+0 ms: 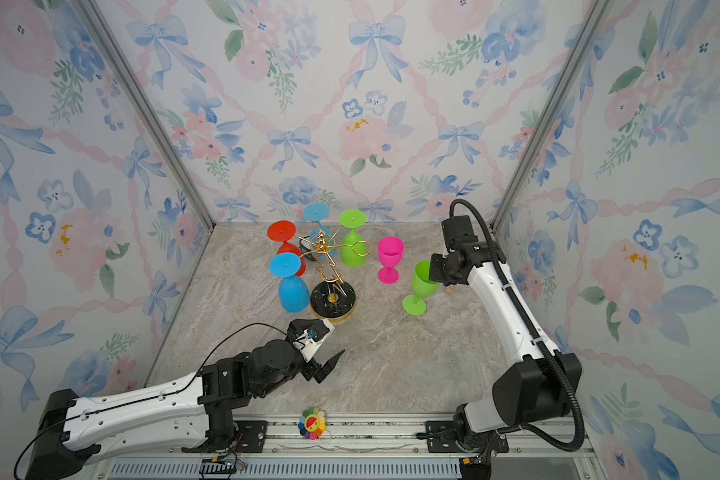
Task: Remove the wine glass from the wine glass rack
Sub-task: 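Carry the upright green glass beside the magenta glass and set it down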
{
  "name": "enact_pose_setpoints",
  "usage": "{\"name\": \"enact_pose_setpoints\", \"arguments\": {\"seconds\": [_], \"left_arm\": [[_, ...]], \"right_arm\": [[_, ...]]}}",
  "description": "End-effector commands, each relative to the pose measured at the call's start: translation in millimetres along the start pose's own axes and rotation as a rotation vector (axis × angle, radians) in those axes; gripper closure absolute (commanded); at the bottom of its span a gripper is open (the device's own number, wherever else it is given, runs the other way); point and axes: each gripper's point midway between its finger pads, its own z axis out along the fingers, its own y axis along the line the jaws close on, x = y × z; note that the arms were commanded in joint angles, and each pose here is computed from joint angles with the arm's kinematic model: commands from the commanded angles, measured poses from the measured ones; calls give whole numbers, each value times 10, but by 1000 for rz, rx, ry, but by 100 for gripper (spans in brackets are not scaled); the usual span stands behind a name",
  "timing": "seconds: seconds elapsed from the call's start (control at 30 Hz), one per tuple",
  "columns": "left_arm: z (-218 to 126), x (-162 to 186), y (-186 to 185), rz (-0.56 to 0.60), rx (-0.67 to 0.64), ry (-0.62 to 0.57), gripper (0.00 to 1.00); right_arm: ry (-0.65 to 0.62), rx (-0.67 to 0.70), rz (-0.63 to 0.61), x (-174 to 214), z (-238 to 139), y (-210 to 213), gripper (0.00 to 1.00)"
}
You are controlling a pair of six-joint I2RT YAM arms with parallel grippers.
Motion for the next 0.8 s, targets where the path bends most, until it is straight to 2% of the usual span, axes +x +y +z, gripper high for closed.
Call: {"name": "enact_pose_setpoints", "arguments": {"seconds": [0.0, 0.37, 0.77], "left_arm": [[11, 153, -2, -68, 31, 29, 2], [-41, 185, 201, -146, -16, 60, 2], [-213, 217, 339, -216, -38, 46, 2]], "right_arm": [[-90, 51, -1, -348, -1, -58, 100], [-99, 114, -23, -767, 420, -19, 100], [-113, 90, -4, -1038, 712, 43, 100]]}}
